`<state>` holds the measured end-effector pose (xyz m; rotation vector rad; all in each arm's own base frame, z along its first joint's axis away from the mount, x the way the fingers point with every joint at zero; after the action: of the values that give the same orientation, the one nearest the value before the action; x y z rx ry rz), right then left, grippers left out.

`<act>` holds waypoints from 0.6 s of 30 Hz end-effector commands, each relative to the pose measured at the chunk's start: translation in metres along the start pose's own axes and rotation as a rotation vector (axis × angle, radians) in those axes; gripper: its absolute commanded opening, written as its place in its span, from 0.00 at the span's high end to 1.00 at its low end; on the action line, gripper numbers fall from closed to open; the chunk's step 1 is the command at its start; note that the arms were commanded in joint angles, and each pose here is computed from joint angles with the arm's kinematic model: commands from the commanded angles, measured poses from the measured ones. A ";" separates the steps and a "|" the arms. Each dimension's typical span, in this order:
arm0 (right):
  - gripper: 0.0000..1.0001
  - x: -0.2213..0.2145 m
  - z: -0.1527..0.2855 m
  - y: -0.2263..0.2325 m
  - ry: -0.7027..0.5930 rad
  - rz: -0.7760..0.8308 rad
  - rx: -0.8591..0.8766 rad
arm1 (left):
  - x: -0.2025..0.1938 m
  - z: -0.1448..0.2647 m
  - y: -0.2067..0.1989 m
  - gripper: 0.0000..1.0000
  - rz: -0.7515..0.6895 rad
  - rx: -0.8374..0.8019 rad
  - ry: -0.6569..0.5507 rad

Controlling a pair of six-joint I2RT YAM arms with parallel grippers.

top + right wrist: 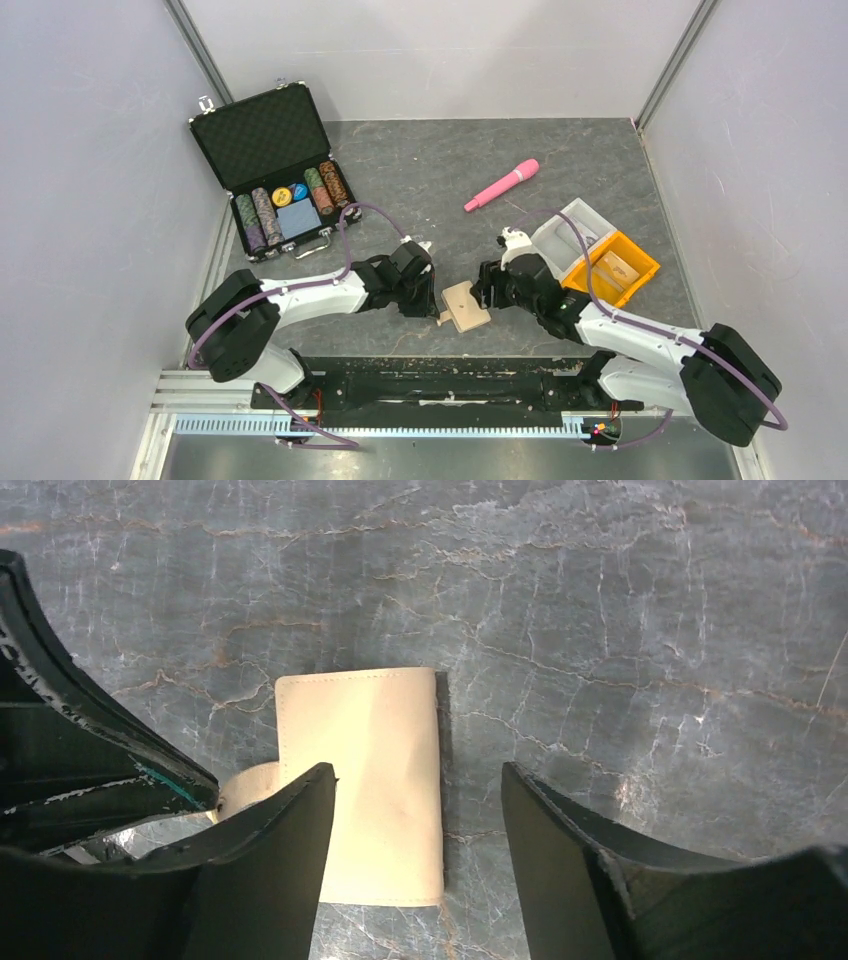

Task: Take the credit cards out of the card holder
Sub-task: Open the card holder at the center of the board.

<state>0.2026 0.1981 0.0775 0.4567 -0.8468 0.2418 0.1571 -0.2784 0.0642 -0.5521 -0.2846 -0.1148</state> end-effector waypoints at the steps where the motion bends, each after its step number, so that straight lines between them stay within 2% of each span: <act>1: 0.32 0.011 0.001 0.009 -0.002 0.083 -0.011 | 0.012 0.005 -0.009 0.98 -0.022 -0.050 -0.036; 3: 0.24 0.009 0.000 0.016 0.006 0.111 -0.003 | 0.012 0.006 -0.007 0.98 -0.017 -0.050 -0.041; 7: 0.19 0.002 -0.005 0.028 0.034 0.148 -0.009 | 0.011 0.009 -0.007 0.98 -0.016 -0.075 -0.047; 9: 0.13 0.001 -0.007 0.032 0.038 0.167 -0.029 | 0.011 0.011 -0.009 0.98 -0.016 -0.087 -0.050; 18: 0.07 -0.014 -0.013 0.049 0.076 0.215 -0.074 | 0.005 0.013 -0.007 0.98 -0.007 -0.117 -0.052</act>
<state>0.1780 0.2405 0.0647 0.3307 -0.7879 0.4525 0.1563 -0.2742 0.0685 -0.6087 -0.2988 -0.1085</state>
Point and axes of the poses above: each gripper's point midway between its finger pads, its own z axis back along the fingers, its own y axis along the line the jaws close on, x = y × z, the point moved 3 cm from there along z, back along the fingers, and after that the axes turned 2 degrees about z, right-handed, at the moved point
